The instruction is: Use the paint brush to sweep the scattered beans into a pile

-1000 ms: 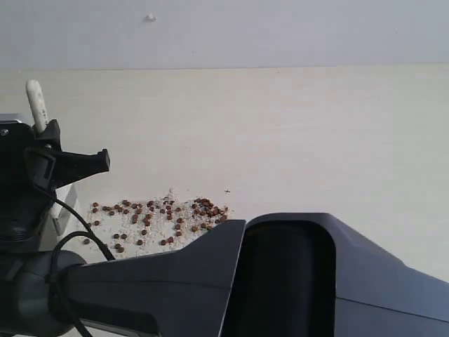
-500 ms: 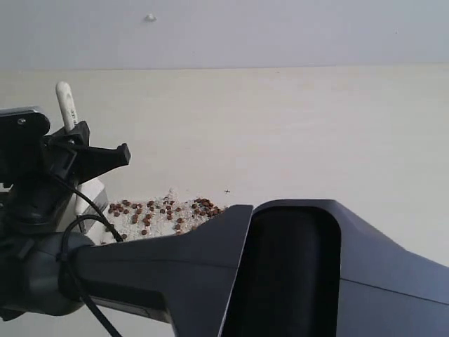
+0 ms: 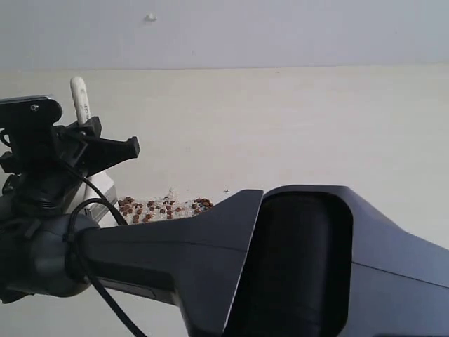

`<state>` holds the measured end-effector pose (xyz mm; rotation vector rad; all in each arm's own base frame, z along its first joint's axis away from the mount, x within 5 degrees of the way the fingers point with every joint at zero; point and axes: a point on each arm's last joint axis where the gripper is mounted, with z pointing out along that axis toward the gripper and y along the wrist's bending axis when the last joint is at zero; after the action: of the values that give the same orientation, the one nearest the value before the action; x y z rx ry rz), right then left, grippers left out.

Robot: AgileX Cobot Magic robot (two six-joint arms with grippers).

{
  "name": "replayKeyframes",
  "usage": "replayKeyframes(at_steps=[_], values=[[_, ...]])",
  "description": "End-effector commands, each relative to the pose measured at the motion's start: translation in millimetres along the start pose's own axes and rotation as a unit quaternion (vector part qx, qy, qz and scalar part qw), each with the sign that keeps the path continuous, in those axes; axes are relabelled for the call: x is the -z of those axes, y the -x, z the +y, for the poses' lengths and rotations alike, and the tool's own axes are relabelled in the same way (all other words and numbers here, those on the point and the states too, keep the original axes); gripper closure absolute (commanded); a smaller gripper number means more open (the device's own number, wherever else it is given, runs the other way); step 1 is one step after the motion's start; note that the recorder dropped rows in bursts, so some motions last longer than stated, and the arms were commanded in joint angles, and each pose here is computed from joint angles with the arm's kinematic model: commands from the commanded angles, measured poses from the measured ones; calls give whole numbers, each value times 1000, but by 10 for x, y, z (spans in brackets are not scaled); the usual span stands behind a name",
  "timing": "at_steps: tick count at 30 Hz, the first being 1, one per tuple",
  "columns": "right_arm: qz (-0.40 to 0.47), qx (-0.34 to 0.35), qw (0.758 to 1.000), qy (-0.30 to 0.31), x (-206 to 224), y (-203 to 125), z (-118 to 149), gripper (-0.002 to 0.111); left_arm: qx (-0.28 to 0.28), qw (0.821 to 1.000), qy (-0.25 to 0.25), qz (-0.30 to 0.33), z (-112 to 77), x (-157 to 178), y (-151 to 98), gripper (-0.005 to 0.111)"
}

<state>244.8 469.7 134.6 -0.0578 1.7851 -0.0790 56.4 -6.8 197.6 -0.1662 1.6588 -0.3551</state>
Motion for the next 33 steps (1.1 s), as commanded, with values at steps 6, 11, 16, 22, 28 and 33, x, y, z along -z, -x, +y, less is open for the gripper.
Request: replayKeyframes(at_steps=[6, 11, 16, 22, 28, 33], values=[[-39, -81, 995, 32, 240, 258, 80, 108, -4, 1000, -3, -4, -4, 6, 7, 107], [-45, -96, 992, 69, 259, 274, 147, 108, -4, 1000, -3, -4, -4, 6, 7, 107], [-75, -101, 986, 109, 175, 344, 184, 108, -4, 1000, -3, -4, -4, 6, 7, 107], [-48, -102, 990, 86, -206, 290, 39, 108, -4, 1000, -3, -4, -4, 6, 7, 107], [6, -76, 996, 42, -330, 149, -60, 108, -4, 1000, -3, -4, -4, 6, 7, 107], [1, -41, 999, -21, -305, 146, -166, 108, -4, 1000, -3, -4, -4, 6, 7, 107]])
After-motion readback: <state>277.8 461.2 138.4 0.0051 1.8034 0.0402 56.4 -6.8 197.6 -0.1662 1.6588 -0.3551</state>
